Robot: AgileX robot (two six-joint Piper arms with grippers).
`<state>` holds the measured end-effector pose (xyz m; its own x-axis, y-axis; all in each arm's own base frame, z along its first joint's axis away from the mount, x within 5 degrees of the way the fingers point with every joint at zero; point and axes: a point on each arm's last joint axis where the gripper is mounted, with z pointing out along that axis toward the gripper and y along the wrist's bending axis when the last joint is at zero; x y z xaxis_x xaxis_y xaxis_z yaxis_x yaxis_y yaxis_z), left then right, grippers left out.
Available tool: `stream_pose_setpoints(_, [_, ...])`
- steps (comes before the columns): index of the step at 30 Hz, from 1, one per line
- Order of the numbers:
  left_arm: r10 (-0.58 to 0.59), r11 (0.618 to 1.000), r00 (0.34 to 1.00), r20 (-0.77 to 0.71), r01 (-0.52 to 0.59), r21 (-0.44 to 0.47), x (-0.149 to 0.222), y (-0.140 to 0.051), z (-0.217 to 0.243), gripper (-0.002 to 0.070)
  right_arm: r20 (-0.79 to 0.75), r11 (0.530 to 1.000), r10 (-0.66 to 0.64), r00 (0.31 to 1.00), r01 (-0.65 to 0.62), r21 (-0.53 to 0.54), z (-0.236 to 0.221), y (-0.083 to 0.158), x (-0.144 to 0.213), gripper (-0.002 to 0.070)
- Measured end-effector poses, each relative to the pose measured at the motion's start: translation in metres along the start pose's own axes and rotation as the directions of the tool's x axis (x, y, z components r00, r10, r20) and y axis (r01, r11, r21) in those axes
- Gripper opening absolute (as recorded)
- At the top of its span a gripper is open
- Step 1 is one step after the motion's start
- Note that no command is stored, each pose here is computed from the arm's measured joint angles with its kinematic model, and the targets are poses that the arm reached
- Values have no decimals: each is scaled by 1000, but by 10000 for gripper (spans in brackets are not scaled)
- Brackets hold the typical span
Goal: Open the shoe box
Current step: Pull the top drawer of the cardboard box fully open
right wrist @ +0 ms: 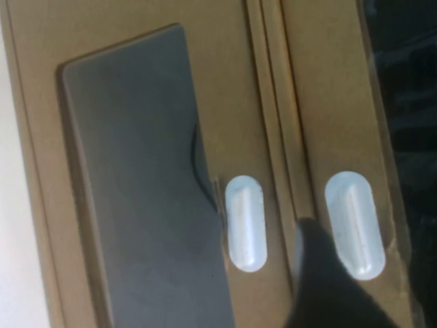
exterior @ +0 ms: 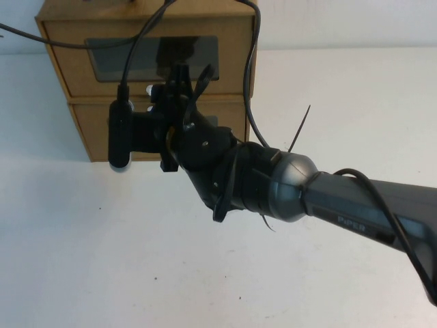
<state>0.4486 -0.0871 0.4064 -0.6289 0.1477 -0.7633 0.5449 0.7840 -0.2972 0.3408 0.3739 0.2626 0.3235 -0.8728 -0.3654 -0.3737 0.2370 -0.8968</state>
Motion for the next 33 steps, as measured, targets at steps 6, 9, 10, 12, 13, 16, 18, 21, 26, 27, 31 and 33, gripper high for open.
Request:
stream_pose_setpoints(6, [-11, 1000, 1000, 0, 11, 0, 0, 0, 0, -5, 8, 1000, 0, 1000, 0, -6, 0, 0, -1, 266])
stream_pose_setpoints(9, [-15, 1000, 1000, 0, 15, 0, 0, 0, 0, -5, 20, 1000, 1, 1000, 0, -17, 1, 2, 0, 265])
stream_pose_setpoints(10, [-15, 1000, 1000, 0, 15, 0, 0, 0, 0, -5, 20, 1000, 1, 1000, -1, -18, 2, 2, 1, 265])
stream_pose_setpoints(12, [-17, 1000, 1000, 0, 17, 0, 0, 0, 0, -5, 16, 1000, 1, 1000, -1, -19, 6, 3, 2, 265])
stream_pose_setpoints(13, [-17, 1000, 1000, 0, 17, 0, 0, 0, 0, -5, 14, 1000, 4, 1000, -4, -14, 8, 2, 3, 265])
stream_pose_setpoints(16, [-17, 1000, 1000, 0, 17, 0, 0, 0, 0, -5, 11, 1000, 7, 1000, -7, -7, 13, 2, 4, 265])
stream_pose_setpoints(18, [-18, 1000, 1000, 0, 18, 0, 0, 0, 0, -5, 11, 1000, 10, 1000, -10, -3, 16, 1, 4, 265])
stream_pose_setpoints(21, [-18, 1000, 1000, 0, 18, 0, 0, 0, 0, -5, 9, 1000, 12, 1000, -12, 4, 18, 1, 4, 265])
stream_pose_setpoints(26, [-18, 1000, 1000, 0, 18, 0, 0, 0, 0, -5, -5, 1000, 20, 1000, -20, 15, 22, -6, 12, 265])
stream_pose_setpoints(27, [-20, 1000, 1000, 0, 20, 0, 0, 0, 0, -5, -7, 1000, 20, 1000, -20, 16, 22, -6, 13, 265])
stream_pose_setpoints(31, [-22, 1000, 1000, 2, 22, -1, 0, 0, 0, -5, -5, 1000, 22, 1000, -22, 19, 22, -8, 13, 234])
stream_pose_setpoints(33, [-22, 1000, 1000, 2, 22, -1, 0, 0, 0, -5, -2, 1000, 23, 1000, -23, 19, 22, -8, 13, 210])
